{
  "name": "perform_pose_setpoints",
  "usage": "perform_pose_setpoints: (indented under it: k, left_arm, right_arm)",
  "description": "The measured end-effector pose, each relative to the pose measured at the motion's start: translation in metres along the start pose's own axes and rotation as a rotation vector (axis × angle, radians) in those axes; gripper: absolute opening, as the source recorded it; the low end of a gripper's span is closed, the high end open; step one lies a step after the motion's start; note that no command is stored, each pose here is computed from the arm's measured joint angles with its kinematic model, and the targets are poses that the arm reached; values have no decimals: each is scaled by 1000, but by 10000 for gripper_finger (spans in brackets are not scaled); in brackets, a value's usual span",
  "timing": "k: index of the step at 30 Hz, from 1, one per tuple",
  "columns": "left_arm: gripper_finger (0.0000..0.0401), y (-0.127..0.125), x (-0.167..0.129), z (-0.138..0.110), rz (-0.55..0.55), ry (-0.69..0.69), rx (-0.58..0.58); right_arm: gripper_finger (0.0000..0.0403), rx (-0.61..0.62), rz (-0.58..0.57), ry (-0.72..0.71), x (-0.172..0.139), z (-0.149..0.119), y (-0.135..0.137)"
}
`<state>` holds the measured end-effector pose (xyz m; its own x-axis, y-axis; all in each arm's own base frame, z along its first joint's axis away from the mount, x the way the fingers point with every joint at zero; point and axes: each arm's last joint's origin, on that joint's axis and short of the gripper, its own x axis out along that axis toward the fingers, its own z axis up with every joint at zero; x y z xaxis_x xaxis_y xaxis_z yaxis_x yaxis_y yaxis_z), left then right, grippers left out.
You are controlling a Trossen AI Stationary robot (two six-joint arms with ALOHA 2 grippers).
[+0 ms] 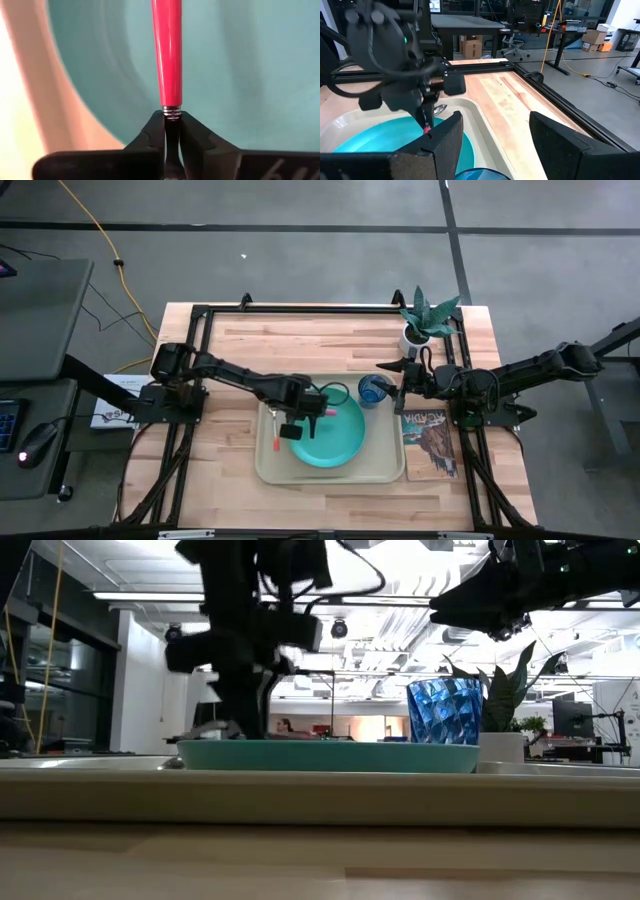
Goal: Pick and place plate/cup/fork/spoon on tray
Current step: Put the pink fork to the left of the blue plate on the gray serving tray
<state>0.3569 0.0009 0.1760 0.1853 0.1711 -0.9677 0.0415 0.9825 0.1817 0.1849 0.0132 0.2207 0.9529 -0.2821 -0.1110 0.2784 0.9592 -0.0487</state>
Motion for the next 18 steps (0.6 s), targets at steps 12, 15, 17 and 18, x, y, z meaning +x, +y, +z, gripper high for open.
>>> perform_pose_setpoints:
  k: [12, 15, 17, 18]
  left_arm:
    - [2, 1, -61, -7, 15, -85, -6]
    - [1, 2, -79, -19, 1, -240, -44]
    - [1, 3, -88, -27, -37, -371, -71]
    - [1, 3, -92, -32, -56, -444, -90]
  right_arm:
    - [220, -1, 6, 8, 0, -1, 0]
    - [220, 2, 13, -2, 1, 0, 1]
    - [220, 8, 44, -16, 2, 0, 2]
    - [220, 9, 71, -20, 2, 1, 3]
